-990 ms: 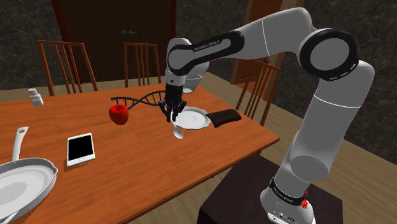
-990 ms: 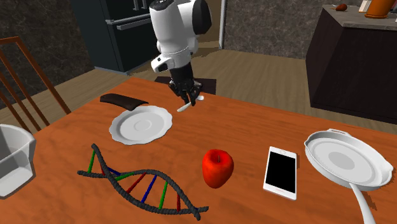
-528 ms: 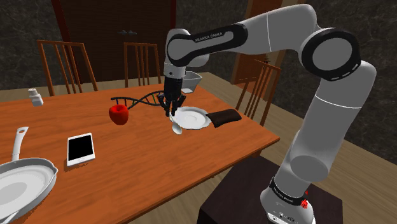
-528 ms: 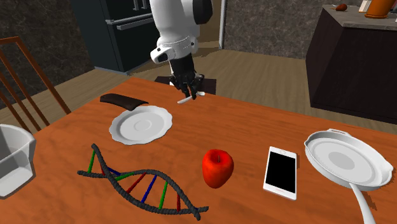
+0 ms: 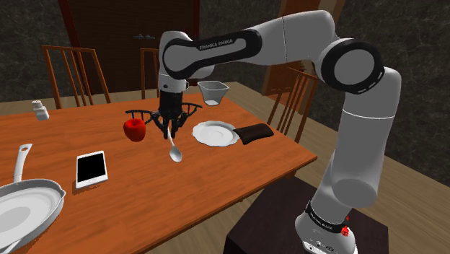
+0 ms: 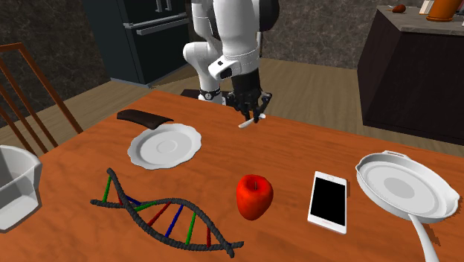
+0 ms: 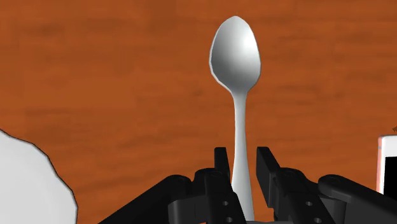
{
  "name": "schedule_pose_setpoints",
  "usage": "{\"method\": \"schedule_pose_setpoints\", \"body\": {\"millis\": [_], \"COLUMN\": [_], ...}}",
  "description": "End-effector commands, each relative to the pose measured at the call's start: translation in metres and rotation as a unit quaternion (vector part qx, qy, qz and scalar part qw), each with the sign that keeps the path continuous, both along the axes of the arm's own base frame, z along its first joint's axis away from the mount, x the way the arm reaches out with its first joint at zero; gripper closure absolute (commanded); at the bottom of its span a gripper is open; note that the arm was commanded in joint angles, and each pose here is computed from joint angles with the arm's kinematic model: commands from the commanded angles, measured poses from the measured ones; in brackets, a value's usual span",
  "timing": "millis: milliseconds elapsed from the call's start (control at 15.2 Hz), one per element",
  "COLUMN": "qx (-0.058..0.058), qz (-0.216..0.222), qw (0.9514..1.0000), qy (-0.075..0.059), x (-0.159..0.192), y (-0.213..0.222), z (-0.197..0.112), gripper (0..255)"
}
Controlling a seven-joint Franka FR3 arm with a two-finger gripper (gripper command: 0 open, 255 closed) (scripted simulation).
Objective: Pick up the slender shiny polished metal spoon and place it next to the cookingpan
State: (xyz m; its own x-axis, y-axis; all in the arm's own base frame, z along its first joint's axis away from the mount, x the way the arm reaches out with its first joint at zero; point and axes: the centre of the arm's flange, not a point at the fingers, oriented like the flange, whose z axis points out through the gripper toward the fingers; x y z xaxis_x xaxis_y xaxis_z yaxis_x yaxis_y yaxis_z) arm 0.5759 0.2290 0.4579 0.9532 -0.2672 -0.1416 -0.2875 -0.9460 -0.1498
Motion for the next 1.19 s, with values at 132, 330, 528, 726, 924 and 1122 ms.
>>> {"method": "schedule_pose_setpoints", "body": {"millis": [132,330,528,726,924,1122], "qx": [0.0,0.0,0.0,0.0,0.0,0.0], "qz": [-0.001,-0.001,-0.001,-0.001,-0.001,-0.001], "qw": [1.0,1.0,1.0,1.0,1.0,1.0], "qy": [0.0,0.0,0.0,0.0,0.0,0.0], "x": [0.018,0.03,0.041,0.045,0.045,0.045], "y": [0.052,0.09,0.128,0.141,0.141,0.141], "z": [0.002,0.002,0.002,-0.008,-0.024,-0.04], "gripper": [255,255,255,255,255,255]}}
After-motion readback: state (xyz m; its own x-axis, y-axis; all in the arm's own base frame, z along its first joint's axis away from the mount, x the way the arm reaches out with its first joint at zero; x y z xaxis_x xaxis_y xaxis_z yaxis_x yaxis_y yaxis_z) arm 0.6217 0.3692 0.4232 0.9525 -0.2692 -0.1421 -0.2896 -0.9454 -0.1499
